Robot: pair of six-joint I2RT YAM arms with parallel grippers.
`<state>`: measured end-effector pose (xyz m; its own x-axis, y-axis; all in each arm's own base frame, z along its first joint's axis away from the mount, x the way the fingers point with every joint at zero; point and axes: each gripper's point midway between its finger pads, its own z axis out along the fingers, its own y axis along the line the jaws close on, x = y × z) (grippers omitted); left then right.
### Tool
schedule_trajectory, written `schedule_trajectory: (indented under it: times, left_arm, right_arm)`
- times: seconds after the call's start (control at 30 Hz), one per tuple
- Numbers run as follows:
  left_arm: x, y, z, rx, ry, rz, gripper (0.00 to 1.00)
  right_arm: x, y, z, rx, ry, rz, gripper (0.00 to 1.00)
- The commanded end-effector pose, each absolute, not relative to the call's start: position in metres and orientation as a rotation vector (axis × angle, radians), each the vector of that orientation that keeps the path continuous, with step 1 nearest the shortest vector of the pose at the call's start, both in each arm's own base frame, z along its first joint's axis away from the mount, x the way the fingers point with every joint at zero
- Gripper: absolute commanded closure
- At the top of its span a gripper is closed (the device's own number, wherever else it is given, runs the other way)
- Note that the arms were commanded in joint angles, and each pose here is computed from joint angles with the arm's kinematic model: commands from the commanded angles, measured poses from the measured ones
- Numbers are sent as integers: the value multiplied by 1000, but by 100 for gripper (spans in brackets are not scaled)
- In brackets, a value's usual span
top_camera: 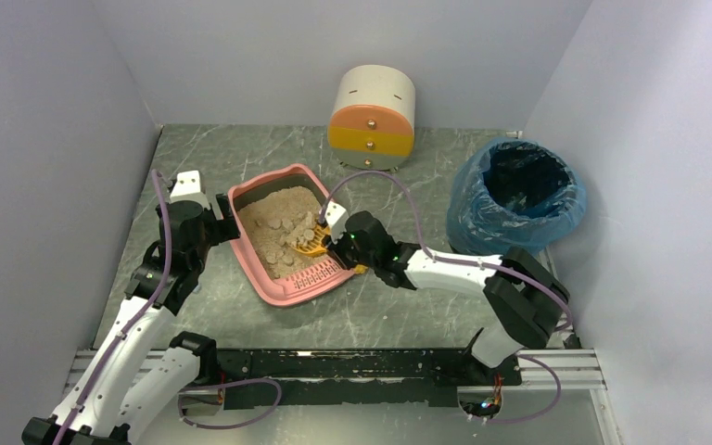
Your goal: Clean the litter box
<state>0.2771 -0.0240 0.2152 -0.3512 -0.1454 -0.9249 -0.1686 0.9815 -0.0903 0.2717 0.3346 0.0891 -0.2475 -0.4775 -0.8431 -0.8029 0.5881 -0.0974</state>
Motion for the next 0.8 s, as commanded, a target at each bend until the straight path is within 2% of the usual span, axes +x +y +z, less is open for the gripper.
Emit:
schedule_trajectory:
  times: [0.0, 0.37, 0.77]
  left_arm:
    - [280, -28, 221, -210, 1909, 2, 11]
    - [271, -34, 227, -201, 1914, -54, 11]
    - [268, -29, 239, -172, 1825, -39, 11]
  right_arm:
    - [279, 343, 129, -958, 1741, 482, 100]
    - [275, 332, 167, -896, 1460, 405, 100]
    - [264, 334, 197, -690, 1386, 604, 100]
